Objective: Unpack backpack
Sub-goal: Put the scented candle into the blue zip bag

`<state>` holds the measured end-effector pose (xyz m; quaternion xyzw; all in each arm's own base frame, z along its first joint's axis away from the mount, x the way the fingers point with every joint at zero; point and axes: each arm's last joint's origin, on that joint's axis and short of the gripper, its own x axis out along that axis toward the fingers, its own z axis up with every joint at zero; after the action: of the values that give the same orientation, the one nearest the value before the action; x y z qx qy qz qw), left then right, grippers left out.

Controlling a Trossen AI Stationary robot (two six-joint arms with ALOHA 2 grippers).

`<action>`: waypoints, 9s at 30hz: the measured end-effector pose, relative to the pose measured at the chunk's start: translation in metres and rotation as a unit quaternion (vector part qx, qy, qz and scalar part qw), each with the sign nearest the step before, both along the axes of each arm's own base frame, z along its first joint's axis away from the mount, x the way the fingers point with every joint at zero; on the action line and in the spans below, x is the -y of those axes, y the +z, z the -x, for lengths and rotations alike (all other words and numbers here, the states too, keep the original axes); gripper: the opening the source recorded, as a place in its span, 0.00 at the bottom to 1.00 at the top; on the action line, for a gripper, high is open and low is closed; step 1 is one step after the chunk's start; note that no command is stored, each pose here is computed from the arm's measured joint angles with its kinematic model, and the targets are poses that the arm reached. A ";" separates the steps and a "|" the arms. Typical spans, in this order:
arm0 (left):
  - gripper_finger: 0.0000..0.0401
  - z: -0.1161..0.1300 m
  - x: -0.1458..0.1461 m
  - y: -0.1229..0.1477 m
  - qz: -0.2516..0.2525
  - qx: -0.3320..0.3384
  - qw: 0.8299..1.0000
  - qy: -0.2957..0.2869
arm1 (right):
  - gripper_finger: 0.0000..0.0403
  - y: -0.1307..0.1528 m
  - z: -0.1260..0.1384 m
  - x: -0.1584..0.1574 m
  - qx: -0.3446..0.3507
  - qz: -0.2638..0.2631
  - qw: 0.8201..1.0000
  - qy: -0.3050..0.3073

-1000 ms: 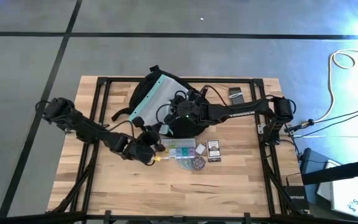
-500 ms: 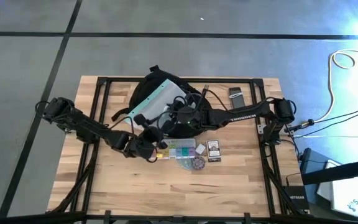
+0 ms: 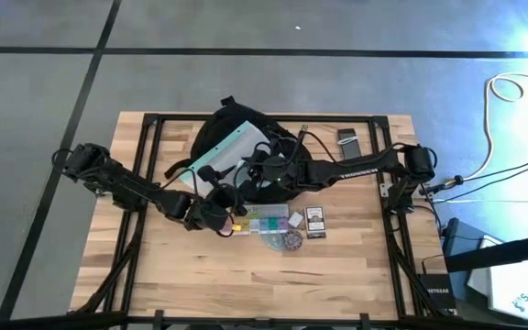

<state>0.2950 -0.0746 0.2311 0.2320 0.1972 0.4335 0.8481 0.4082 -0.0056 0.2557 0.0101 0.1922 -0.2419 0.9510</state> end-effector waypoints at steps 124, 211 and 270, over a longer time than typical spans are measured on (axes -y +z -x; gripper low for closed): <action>0.02 0.002 -0.017 -0.010 0.236 0.327 0.911 0.086 | 0.92 -0.127 0.128 -0.160 -0.254 -0.121 0.947 0.159; 0.01 -0.003 -0.011 -0.015 0.292 0.182 0.939 -0.018 | 0.70 -0.051 0.119 -0.142 -0.097 -0.031 0.971 0.218; 0.01 -0.012 -0.006 0.001 0.309 0.272 0.910 -0.051 | 0.83 -0.062 0.033 0.003 -0.013 0.005 0.999 0.052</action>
<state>0.3068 -0.0685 0.2325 -0.1586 0.0713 0.3536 0.9191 0.3750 -0.0086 0.1940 -0.0083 0.2035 -0.1934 0.9598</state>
